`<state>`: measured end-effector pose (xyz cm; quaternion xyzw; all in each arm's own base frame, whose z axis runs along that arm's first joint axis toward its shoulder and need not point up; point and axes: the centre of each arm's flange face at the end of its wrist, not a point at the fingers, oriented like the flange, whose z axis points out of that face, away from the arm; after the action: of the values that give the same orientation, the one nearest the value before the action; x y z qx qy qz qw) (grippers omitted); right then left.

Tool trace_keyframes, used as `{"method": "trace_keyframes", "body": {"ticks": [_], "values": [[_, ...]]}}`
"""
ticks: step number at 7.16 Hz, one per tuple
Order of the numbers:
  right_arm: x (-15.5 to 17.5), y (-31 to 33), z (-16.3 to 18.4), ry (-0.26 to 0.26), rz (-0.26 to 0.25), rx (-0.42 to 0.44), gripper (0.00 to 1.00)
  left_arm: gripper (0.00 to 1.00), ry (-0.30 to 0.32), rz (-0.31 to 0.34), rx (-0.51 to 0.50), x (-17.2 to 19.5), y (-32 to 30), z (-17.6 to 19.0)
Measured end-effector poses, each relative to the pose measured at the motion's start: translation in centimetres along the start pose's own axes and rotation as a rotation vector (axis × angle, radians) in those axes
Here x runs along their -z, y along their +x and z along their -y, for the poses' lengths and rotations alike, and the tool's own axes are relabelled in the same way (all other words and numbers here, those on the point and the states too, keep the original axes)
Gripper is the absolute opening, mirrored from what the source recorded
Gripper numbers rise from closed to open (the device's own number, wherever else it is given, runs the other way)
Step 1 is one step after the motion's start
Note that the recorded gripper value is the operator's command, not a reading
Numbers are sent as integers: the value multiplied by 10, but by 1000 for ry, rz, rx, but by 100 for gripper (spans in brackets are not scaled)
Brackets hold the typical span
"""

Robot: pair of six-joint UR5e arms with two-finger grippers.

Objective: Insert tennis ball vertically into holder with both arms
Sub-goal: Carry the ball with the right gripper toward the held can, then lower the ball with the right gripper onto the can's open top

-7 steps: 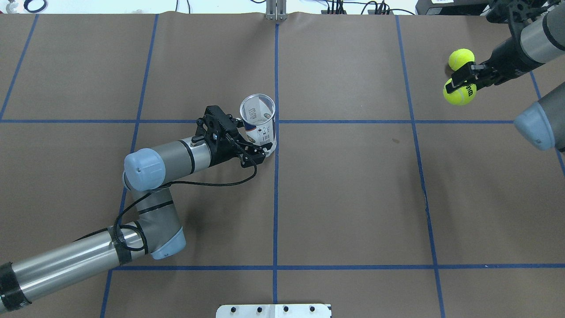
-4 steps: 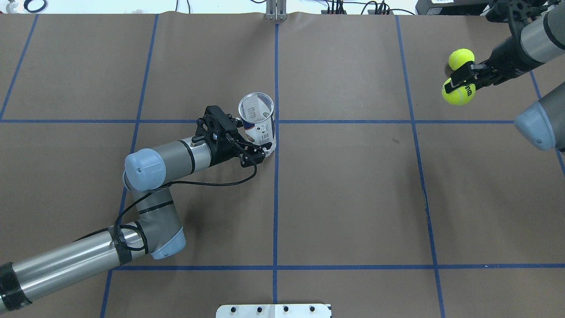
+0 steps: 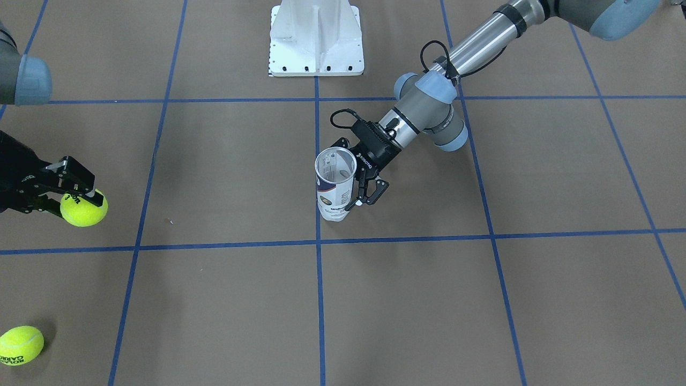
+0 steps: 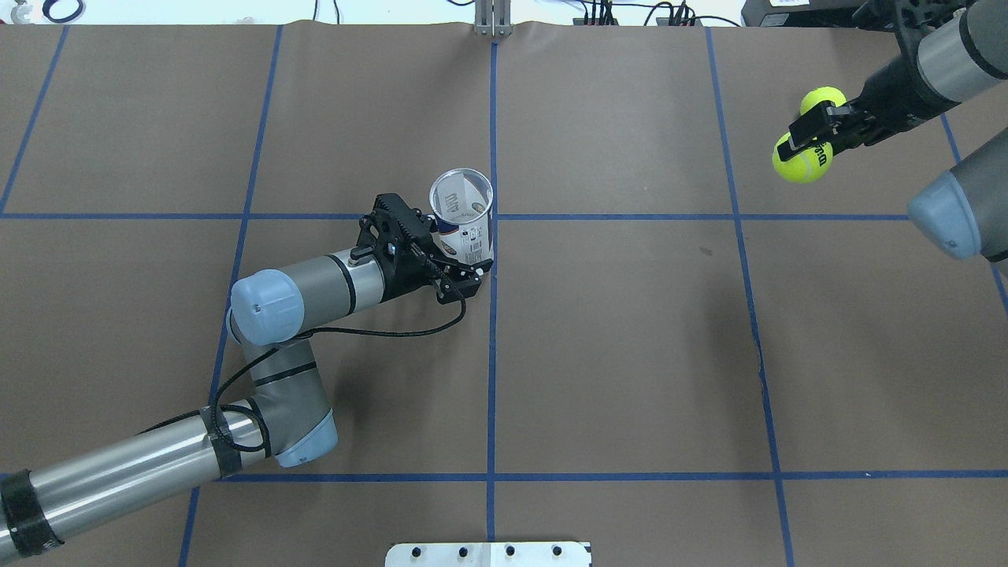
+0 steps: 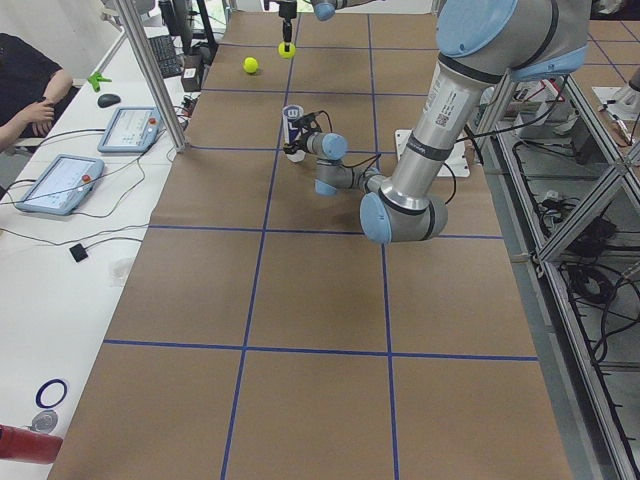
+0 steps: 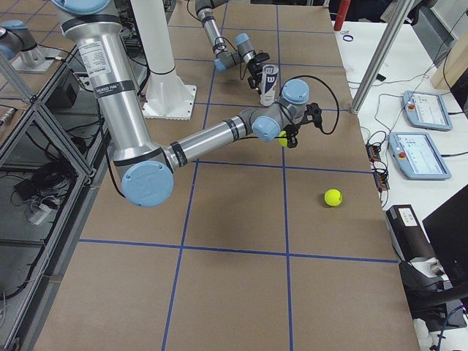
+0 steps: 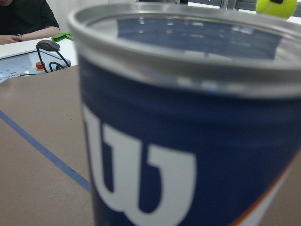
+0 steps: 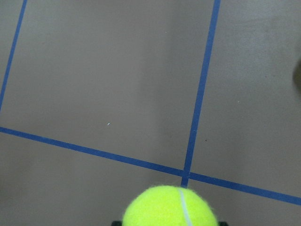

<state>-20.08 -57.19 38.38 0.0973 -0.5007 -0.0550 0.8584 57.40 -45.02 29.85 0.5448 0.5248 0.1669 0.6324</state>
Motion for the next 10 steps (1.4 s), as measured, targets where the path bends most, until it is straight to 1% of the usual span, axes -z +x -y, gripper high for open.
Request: {"method": "trace_keyframes", "body": {"ticks": [2,3,5,8,10], "values": [[9,-24,9,1,43,-11,0,99,0,7,-1,-1,-1,-2],[17,-41,16,9,67,-30,0,99,5,15,-1,-1,-2,-1],[30,-75,17,21,104,-65,0,99,9,20,-1,-1,-2,-1],[24,-145,20,4,160,-119,0,99,10,21,-1,-2,-2,0],[21,-187,23,1,188,-138,0,99,11,20,-1,-3,-1,2]]}}
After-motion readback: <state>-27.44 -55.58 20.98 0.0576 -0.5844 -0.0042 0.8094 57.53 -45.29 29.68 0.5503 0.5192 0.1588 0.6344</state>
